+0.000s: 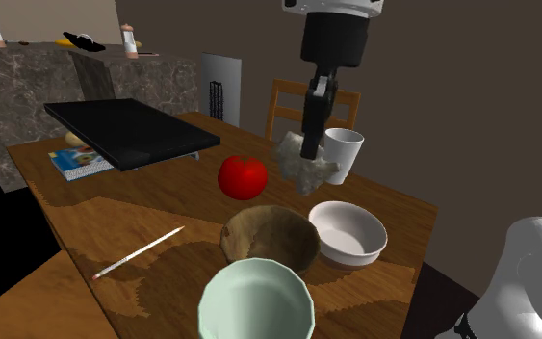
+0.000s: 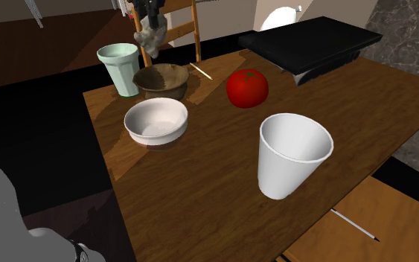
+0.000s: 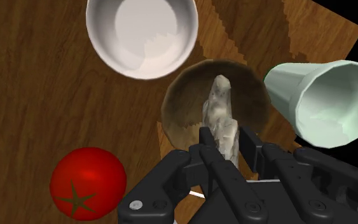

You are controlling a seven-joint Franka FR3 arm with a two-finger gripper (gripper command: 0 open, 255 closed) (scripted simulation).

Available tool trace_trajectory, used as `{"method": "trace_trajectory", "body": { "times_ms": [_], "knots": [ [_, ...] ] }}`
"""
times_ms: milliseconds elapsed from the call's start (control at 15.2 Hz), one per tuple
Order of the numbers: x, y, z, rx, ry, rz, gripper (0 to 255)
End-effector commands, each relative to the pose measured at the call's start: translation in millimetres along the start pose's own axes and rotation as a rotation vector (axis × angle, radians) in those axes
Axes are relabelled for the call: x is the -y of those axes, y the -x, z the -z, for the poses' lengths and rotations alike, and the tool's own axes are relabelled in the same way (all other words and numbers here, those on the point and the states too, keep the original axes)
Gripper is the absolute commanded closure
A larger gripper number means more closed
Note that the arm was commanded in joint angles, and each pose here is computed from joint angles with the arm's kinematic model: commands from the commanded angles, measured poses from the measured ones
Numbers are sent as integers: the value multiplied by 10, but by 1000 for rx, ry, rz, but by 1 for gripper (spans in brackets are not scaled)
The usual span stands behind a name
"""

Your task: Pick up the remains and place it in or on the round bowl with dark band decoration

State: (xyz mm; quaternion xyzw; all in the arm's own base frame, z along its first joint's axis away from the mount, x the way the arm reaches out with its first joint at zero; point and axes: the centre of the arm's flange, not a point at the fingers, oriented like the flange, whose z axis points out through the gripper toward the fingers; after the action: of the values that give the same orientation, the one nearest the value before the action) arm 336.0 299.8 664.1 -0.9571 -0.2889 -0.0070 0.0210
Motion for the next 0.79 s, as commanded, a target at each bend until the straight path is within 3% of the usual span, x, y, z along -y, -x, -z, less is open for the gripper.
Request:
{"method": "trace_trajectory", "body": {
  "times_ms": [0,726],
  "knots": [
    [279,-143,-26,-1,-1,-2,255],
    [258,-128,-606,-1,-1,-2,255]
  ]
}}
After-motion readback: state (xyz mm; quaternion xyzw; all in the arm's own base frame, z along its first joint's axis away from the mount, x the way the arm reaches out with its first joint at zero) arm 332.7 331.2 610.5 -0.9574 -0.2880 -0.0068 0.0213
